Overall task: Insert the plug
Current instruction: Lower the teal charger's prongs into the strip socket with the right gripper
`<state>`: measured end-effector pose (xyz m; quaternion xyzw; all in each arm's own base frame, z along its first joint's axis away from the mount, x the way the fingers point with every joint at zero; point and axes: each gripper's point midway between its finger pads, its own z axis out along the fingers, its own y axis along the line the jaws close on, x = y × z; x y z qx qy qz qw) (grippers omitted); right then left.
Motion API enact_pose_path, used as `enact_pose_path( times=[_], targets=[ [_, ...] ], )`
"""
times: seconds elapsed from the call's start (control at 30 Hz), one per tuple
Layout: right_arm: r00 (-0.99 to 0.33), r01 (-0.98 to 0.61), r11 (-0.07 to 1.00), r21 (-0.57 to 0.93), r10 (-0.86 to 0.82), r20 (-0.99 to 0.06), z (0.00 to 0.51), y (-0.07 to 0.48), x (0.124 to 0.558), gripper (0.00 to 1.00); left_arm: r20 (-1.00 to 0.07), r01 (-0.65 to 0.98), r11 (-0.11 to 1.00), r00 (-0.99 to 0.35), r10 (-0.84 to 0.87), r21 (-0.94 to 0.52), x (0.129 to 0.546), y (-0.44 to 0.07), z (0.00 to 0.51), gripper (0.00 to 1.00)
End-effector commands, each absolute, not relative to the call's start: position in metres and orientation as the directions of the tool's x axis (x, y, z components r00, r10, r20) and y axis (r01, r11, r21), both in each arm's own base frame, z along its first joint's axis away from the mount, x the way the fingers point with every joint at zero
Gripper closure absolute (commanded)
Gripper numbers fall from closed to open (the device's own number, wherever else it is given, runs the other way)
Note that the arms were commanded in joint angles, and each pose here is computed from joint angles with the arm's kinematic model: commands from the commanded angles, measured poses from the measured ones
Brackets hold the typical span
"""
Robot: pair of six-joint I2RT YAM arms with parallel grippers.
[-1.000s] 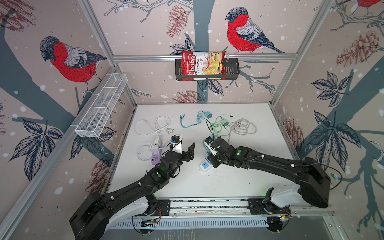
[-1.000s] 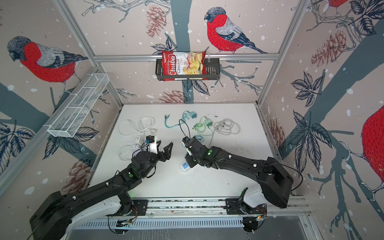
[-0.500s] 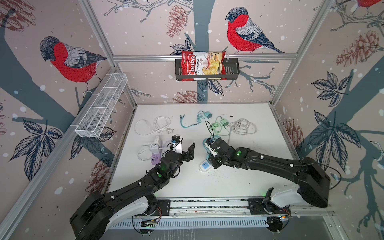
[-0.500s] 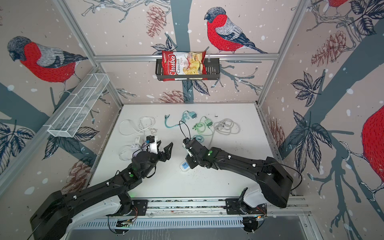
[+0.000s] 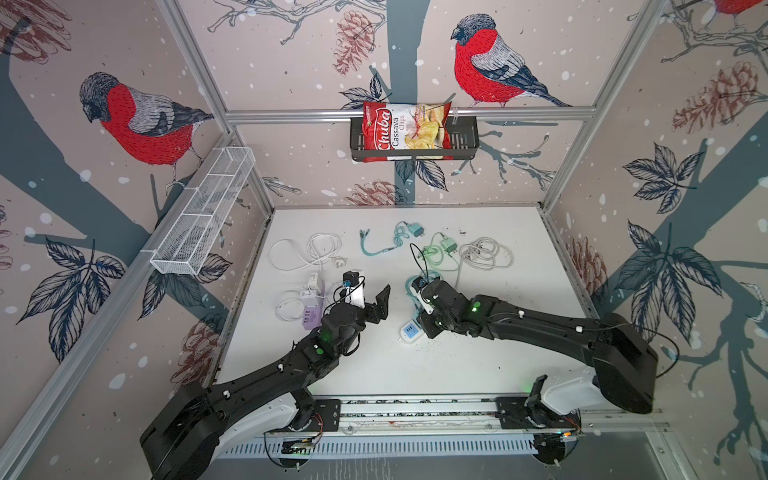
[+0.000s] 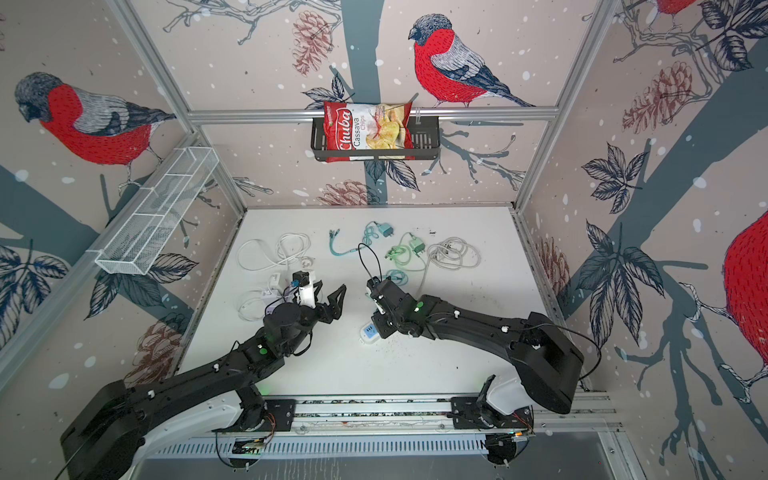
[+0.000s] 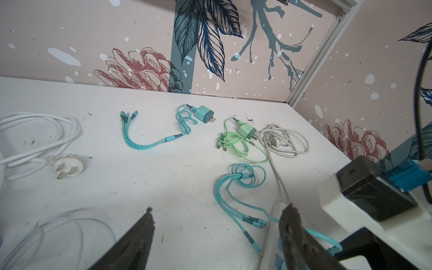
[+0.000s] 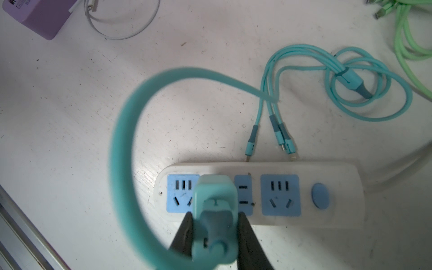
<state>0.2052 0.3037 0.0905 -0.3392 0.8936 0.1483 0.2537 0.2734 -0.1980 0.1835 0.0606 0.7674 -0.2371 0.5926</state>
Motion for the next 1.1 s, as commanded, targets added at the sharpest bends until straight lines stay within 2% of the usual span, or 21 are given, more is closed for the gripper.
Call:
enact_pose_path(
  times=[0.0,0.47,1.07],
  targets=[
    [-0.647,-0.671,0.738,0.078,-0.53,-0.547,0.088,0.302,0.207,0.88,-0.942,0.384,0.875,-0.266,-0.202,-0.296,0.274,-0.2,0.19,0.17],
    [-0.669,-0.655,0.751,0.077,-0.531,-0.52,0.076,0.301,0.197,0.89,-0.943,0.388,0.873,-0.264,-0.203,-0.297,0.275,-0.201,0.191,0.17],
    [-0.733,-0.631,0.772,0.08,-0.558,-0.39,0.037,0.299,0.183,0.88,-0.945,0.385,0.876,-0.259,-0.2,-0.291,0.276,-0.2,0.192,0.17]
  ],
)
